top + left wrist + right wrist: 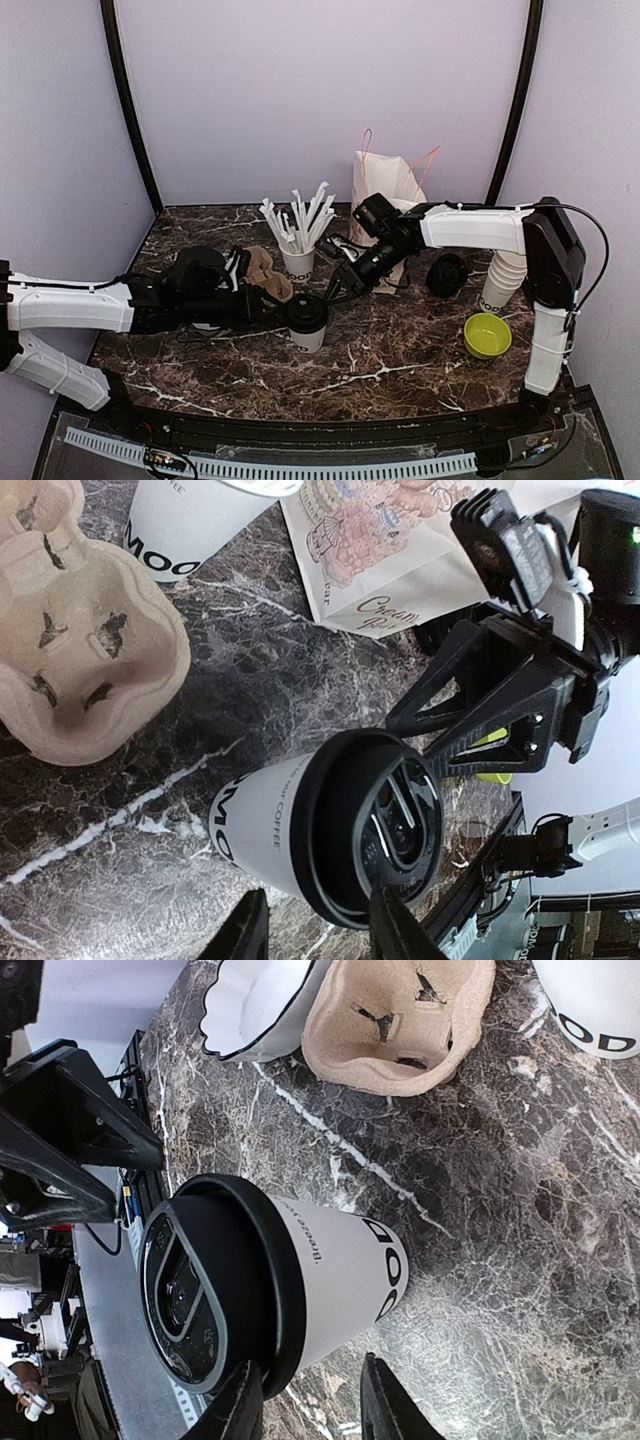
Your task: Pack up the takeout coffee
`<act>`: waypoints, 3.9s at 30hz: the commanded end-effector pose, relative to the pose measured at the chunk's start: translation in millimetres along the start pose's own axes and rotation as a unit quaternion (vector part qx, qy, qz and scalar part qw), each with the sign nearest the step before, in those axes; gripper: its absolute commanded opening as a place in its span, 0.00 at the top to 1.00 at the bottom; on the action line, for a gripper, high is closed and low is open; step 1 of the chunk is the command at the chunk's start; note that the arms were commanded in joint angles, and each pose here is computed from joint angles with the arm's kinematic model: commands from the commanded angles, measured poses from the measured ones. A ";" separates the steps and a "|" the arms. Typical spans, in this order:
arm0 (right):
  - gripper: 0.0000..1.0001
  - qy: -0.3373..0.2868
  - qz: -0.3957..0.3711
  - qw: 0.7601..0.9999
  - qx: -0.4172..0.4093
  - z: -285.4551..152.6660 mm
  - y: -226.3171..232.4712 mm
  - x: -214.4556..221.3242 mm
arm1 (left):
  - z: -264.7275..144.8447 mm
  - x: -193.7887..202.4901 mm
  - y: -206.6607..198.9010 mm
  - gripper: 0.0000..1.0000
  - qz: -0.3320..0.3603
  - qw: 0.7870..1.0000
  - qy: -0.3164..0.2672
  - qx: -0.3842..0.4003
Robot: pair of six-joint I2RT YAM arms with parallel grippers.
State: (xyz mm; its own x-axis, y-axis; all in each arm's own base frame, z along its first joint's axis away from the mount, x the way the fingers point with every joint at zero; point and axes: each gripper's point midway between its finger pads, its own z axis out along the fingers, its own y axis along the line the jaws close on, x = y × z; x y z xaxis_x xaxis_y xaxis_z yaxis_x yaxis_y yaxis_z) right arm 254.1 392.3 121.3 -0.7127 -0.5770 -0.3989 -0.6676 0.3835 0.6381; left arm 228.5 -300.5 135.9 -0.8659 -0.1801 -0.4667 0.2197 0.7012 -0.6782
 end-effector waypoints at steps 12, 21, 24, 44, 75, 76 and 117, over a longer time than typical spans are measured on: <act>0.66 -0.001 0.004 1.000 -0.010 2.7 -2.1 -0.9 | 5.1 5.4 4.1 0.67 -0.014 1.000 0.000 0.012; 0.66 0.001 0.006 1.000 -0.013 5.2 -3.4 2.4 | 12.7 7.2 4.3 0.67 -0.009 1.000 0.008 0.013; 0.66 0.003 0.007 1.000 -0.015 6.1 -3.7 3.3 | 17.7 13.2 9.2 0.67 -0.012 1.000 0.021 0.006; 0.69 0.004 -0.019 1.000 -0.004 -1.5 8.5 3.7 | 19.8 41.8 47.8 0.73 0.016 0.996 0.068 -0.058; 0.25 -0.173 -0.291 0.923 0.185 -180.8 31.4 50.3 | -25.1 -28.8 -79.9 0.01 0.527 0.843 0.078 -0.072; 0.24 -0.193 -0.285 0.919 0.195 -189.1 25.8 50.9 | -23.2 -28.9 -81.6 0.01 0.528 0.842 0.081 -0.071; 0.23 -0.218 -0.268 0.916 0.205 -187.5 -5.8 74.2 | 29.2 -7.3 -56.9 0.19 0.474 0.856 0.182 -0.093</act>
State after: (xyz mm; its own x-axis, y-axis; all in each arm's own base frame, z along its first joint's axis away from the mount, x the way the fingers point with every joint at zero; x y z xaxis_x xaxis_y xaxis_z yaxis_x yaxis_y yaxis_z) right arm 242.6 209.4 209.7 -0.2439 -0.4639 -0.8517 -0.9016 0.4320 0.0229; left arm 236.1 -361.7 134.0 -0.4189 0.7678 -0.4849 0.8659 0.4986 0.0414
